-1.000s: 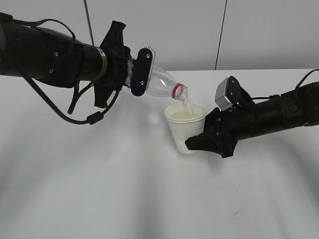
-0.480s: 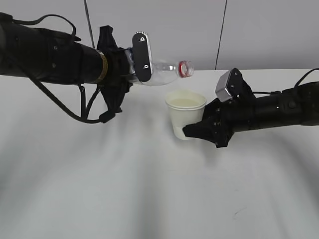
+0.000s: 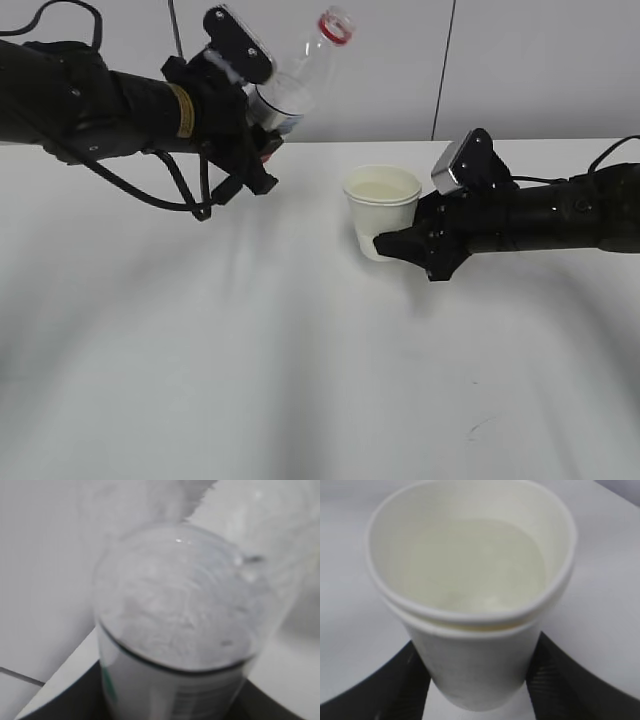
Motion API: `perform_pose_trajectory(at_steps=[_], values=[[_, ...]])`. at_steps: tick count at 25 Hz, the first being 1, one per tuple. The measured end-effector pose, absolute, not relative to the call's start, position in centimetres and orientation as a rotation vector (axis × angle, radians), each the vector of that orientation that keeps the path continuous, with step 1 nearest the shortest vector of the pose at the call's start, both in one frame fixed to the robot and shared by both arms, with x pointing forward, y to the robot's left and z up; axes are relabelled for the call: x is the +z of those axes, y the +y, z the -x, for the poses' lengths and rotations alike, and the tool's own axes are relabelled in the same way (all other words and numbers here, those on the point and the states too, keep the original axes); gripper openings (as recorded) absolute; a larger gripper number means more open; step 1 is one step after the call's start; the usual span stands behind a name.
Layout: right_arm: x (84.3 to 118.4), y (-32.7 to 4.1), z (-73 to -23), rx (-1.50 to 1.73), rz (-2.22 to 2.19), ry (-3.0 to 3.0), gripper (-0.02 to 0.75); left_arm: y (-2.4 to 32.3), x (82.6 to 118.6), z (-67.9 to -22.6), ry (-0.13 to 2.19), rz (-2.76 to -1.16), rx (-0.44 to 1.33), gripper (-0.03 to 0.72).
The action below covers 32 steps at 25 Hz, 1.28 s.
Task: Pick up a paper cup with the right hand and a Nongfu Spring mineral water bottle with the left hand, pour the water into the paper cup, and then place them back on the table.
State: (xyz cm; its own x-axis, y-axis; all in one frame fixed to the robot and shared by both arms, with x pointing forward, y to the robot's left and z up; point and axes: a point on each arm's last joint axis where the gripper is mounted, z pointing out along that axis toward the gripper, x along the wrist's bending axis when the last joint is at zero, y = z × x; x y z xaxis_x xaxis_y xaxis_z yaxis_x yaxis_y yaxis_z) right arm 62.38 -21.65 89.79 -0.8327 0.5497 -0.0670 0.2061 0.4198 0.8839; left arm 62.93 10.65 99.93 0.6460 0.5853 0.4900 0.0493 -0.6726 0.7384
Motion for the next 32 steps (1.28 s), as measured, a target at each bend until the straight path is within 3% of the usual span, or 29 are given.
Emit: perform_pose_trajectory(at_steps=[8, 18, 32], values=[[90.3, -21.9, -63.2, 1.396, -0.688, 2.21, 0.408, 10.9, 98.4, -61.9, 0.591, -1.971, 0.804, 0.299], [86.6, -22.1, -64.3, 1.482, -0.803, 2.023, 0.407, 11.2, 95.8, -60.4, 0.669, -1.762, 0.661, 0.299], [84.7, -22.8, -64.9, 1.421, -0.828, 1.925, 0.407, 10.4, 90.1, -60.5, 0.639, -1.666, 0.538, 0.298]])
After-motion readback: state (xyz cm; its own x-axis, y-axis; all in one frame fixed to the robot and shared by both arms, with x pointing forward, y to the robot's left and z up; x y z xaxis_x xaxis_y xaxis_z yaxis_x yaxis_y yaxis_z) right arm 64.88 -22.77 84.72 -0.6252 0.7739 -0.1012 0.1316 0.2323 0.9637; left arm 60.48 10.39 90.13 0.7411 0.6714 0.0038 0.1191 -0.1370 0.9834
